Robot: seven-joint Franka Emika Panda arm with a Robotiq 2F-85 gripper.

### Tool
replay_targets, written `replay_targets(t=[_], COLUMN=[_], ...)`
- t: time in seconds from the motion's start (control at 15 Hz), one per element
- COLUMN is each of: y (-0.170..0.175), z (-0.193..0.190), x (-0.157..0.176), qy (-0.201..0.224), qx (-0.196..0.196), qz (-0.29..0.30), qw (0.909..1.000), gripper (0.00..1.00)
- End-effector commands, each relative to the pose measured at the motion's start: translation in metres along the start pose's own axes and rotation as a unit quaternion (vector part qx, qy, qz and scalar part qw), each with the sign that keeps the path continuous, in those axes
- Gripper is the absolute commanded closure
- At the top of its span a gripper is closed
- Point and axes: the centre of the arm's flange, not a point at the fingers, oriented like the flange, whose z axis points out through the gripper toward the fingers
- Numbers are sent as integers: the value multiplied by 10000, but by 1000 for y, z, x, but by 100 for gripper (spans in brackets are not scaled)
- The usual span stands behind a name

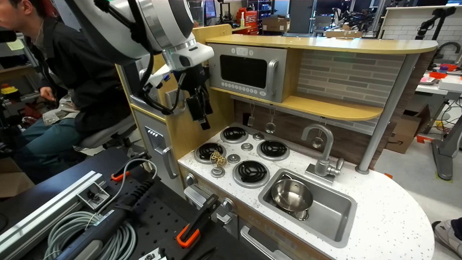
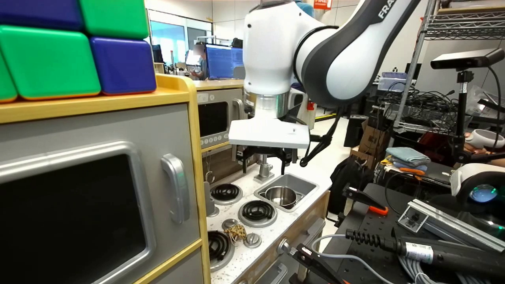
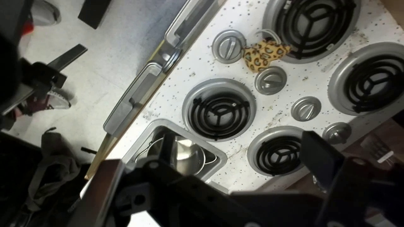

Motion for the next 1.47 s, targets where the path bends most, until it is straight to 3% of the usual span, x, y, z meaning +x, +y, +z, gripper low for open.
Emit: replay_targets(t=[0.0,0.27,0.33,0.53,0.73,1.13,1.4], y=[-54,-62,-48,-51,-36,9,27], z=[52,83,59,76,62,33,28], x=[-17,-29,-27,-25,-13,27,53], qy=[318,615,419,613,290,89,127], qx=[26,-237,-106,-245,-20,480,272], qz=[605,650,578,512,190,701,-76], qw=[9977,9957,9974,9965,9994,9963,9995], gripper=[0,0,0,0,0,0,0])
